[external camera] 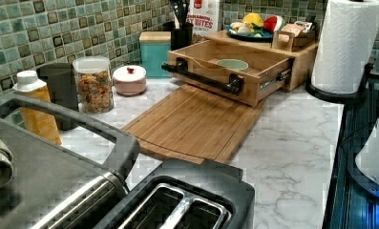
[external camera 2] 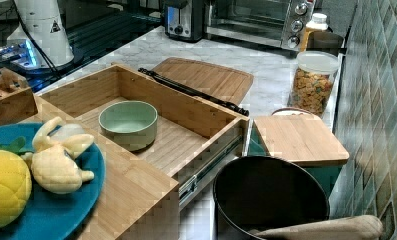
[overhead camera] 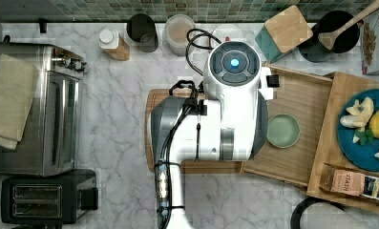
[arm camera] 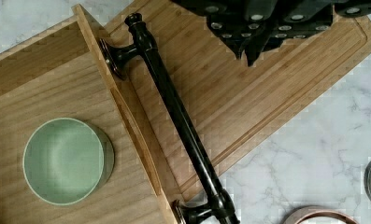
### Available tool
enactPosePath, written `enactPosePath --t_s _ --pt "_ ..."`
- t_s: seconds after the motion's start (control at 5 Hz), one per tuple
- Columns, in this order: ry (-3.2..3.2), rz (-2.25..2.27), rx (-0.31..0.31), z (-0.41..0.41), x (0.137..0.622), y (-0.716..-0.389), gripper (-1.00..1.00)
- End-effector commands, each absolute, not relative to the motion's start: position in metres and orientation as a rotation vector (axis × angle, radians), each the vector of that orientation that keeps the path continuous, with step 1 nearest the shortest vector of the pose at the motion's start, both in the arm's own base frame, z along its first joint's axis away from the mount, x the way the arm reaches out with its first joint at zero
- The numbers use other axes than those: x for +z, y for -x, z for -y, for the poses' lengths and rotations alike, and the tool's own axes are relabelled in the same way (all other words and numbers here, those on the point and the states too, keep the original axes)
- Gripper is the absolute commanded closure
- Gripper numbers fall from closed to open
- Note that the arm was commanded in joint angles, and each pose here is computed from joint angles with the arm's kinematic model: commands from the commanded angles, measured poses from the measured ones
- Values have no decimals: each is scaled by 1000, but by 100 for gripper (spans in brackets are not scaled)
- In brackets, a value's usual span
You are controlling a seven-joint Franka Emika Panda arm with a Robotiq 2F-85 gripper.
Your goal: Close the drawer.
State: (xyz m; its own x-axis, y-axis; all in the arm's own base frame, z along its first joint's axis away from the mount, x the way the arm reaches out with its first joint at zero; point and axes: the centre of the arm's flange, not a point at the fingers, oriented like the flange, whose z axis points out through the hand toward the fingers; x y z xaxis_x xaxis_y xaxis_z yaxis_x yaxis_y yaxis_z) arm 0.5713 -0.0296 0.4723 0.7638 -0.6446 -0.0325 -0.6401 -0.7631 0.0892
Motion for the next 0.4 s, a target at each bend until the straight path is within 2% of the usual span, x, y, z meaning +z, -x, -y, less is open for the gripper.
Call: enactPosePath --t_s 0.2,0.4 --pt "-2874 1053 -108 32 467 -569 100" --pt "-2958 792 -138 31 454 -580 100"
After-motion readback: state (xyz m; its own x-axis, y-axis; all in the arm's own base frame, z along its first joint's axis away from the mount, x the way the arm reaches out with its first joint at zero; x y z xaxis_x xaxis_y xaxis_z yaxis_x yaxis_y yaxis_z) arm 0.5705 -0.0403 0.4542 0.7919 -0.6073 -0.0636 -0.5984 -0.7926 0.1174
